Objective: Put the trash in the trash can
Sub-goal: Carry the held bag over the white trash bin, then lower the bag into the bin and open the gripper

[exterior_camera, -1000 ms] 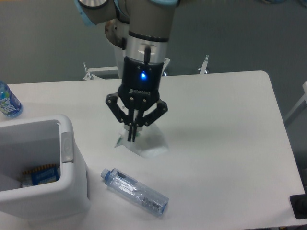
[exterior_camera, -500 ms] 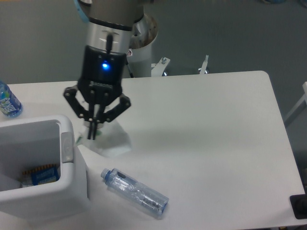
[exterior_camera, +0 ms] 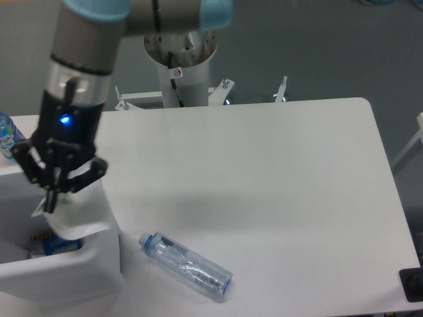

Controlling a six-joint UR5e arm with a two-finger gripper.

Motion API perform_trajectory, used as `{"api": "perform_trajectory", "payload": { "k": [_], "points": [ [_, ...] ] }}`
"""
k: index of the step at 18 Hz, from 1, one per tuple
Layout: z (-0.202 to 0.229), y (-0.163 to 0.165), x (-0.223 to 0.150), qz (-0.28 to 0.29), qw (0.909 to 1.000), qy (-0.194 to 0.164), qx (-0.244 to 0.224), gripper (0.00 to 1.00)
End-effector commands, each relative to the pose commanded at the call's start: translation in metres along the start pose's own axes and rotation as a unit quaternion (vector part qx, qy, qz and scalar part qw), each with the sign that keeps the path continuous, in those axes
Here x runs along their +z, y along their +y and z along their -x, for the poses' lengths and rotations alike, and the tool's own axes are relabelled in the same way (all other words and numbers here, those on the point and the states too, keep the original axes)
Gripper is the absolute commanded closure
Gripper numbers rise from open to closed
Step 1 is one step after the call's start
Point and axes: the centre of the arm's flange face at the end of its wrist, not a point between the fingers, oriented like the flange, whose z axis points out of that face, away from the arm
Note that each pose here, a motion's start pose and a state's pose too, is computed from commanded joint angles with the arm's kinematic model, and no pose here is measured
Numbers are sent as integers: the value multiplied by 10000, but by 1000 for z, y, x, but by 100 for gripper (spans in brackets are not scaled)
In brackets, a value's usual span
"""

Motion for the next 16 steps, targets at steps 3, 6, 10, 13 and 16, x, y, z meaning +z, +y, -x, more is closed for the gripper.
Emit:
{"api": "perform_trajectory", "payload": {
  "k": [3, 6, 10, 13, 16],
  "points": [
    [-10, 1, 6, 38, 10000, 50, 59, 95],
    [-13, 4, 16, 117, 9999, 74, 75, 90],
    [-13, 1, 19, 42, 9998, 80, 183, 44],
    [-13, 1, 15, 3, 9995, 61, 308, 7],
    [-3, 2, 15, 23, 9998, 15, 207, 0]
  ]
}}
